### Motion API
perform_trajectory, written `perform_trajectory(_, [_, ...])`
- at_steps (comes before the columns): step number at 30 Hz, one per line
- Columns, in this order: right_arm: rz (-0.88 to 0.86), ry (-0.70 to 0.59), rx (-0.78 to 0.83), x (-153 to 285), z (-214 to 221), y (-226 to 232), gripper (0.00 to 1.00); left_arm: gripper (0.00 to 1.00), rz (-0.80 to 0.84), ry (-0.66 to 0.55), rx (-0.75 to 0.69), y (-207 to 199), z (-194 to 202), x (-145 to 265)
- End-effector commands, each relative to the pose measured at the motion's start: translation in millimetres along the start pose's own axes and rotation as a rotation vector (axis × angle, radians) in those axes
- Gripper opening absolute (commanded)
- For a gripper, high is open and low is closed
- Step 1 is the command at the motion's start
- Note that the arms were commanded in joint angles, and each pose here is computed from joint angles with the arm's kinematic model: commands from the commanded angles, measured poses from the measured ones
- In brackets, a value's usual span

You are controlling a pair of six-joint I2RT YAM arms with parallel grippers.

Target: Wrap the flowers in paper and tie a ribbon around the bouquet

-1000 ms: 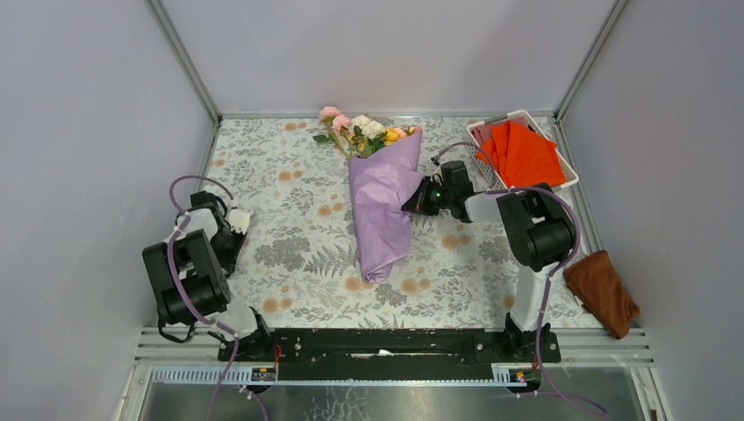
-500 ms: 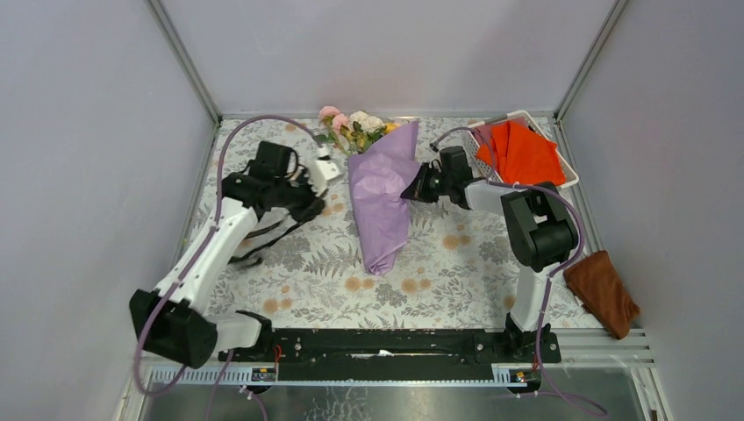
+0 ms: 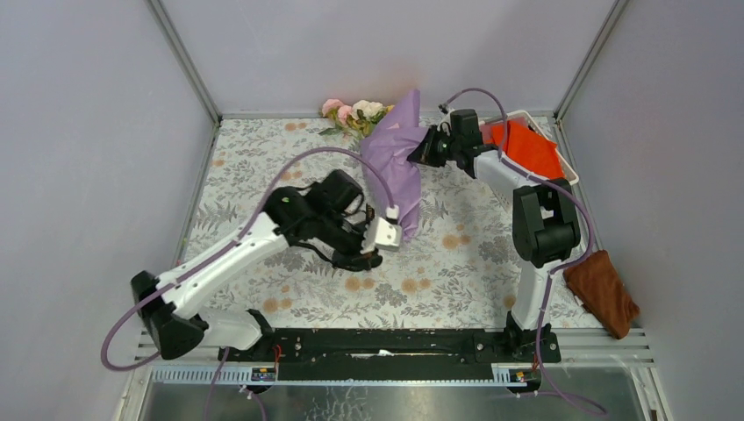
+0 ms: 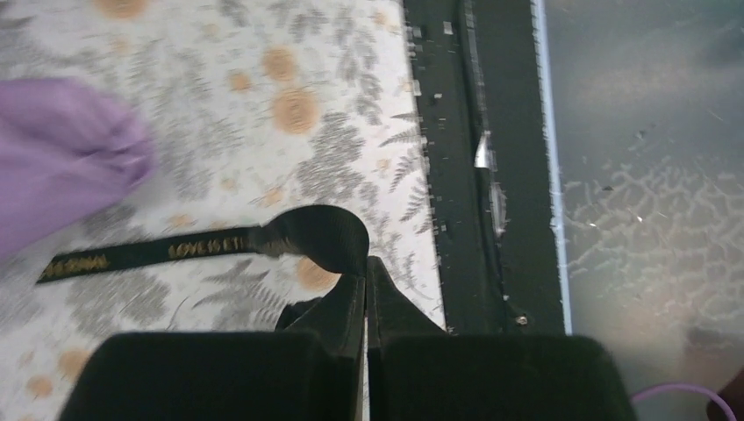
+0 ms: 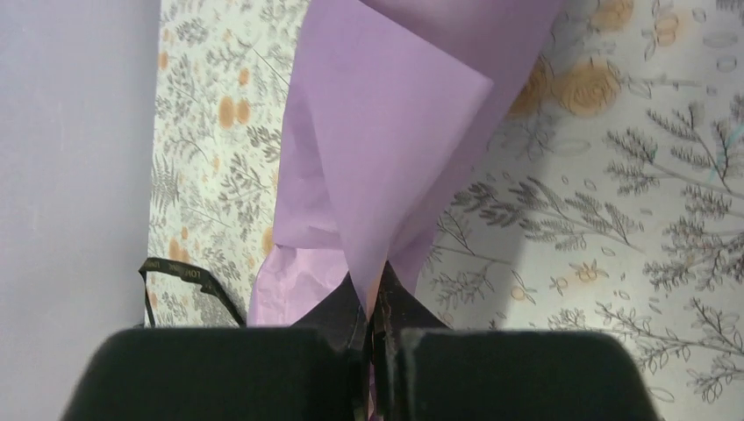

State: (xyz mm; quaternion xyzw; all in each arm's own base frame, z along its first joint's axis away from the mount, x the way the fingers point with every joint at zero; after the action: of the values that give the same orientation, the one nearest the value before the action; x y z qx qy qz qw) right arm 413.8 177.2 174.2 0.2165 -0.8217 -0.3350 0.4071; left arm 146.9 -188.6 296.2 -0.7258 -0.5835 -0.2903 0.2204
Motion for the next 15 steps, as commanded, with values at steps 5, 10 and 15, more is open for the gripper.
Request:
perform_trajectory(5, [-0.06, -0.033, 0.032, 10, -32, 36, 0.0, 0.0, 0.191, 0.18, -0.141, -19, -18, -84])
perform_trajectory(10, [-0.065, -0.017, 0.004, 12, -29, 36, 0.0, 0.0, -0.002, 0.229, -0.206, 15, -26, -122])
perform_trajectory(15, [-0.06, -0.016, 0.0, 16, -26, 36, 0.0, 0.08, -0.411, 0.298, -0.226, 67, -34, -144])
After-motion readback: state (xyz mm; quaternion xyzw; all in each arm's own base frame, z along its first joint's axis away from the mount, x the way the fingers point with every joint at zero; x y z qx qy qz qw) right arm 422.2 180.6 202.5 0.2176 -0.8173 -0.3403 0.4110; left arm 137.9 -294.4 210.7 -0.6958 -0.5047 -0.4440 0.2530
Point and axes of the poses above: each gripper's point midway between its finger pads, its own x axis back along the fingers, its own y axis along the line the jaws close on, z = x × y, the point moved 10 cm from there along x, back along the fingers, and after that the axes turned 8 degrees about -x, right-handed, at the moved point
